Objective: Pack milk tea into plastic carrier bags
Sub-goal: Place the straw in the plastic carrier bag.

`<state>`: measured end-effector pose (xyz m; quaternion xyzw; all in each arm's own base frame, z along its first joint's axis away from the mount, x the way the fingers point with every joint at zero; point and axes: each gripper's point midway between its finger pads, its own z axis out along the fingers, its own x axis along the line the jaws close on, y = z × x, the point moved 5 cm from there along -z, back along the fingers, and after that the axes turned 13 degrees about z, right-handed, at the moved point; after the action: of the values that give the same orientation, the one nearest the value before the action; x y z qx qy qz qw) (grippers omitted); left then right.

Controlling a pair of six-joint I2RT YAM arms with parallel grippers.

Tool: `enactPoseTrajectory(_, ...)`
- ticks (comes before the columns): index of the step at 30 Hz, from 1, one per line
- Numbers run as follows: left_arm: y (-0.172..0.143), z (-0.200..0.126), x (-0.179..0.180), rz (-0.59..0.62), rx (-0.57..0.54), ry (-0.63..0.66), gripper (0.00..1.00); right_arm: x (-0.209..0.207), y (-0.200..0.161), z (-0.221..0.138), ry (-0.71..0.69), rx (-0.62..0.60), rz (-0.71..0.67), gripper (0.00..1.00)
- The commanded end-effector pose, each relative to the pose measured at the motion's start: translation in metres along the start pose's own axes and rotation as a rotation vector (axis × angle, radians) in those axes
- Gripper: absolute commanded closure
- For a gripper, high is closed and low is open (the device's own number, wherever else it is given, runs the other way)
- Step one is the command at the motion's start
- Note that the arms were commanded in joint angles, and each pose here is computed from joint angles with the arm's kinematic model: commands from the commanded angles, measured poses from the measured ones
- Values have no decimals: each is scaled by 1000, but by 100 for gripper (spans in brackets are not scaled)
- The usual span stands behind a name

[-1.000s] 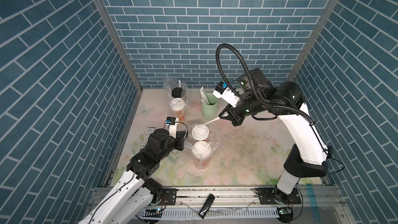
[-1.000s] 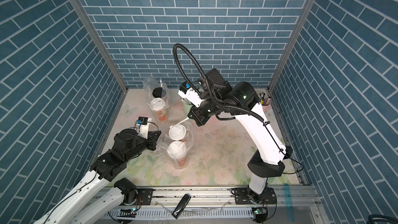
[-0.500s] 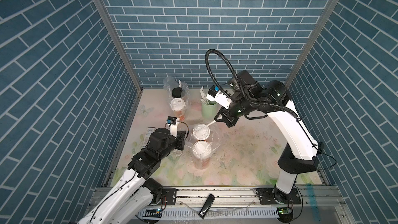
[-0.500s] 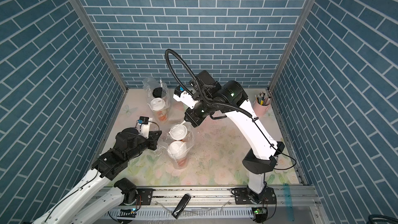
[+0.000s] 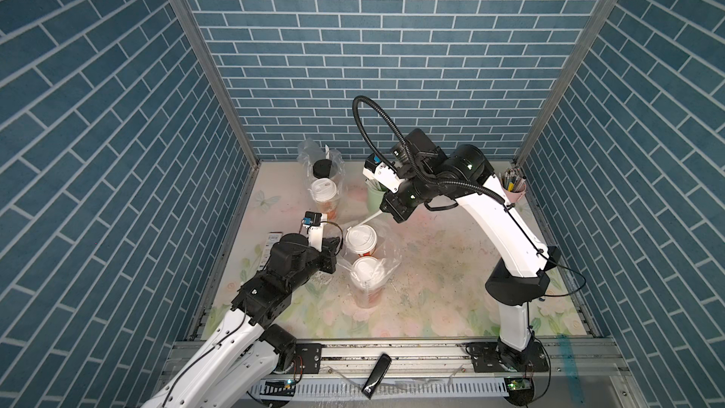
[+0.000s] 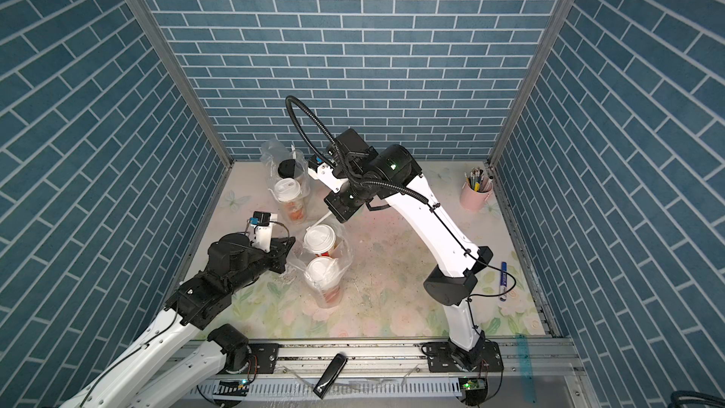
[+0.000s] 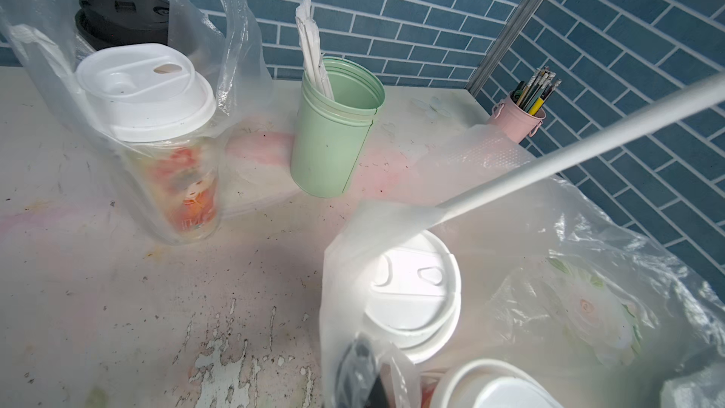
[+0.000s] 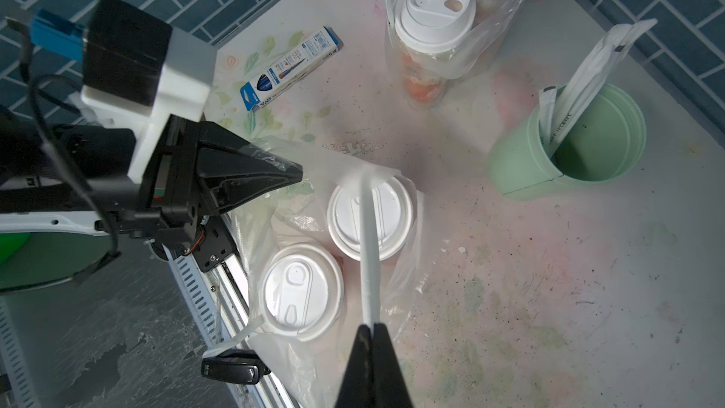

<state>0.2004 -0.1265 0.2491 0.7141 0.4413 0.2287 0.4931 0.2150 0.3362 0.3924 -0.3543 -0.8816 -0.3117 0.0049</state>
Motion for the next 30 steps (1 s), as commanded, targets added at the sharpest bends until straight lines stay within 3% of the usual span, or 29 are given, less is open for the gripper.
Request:
enactPoseTrajectory(1, 19, -6, -5, 28, -70, -32, 100, -2, 4, -3, -34, -26, -22, 100)
enactPoseTrajectory(13, 23, -6, -9, 47, -94, -56, 100, 3, 11, -7, 1, -68, -15, 100)
enactPoseTrajectory(30, 19, 0, -4, 51, -90, -20, 100, -12, -11, 33, -76, 128, 21, 100)
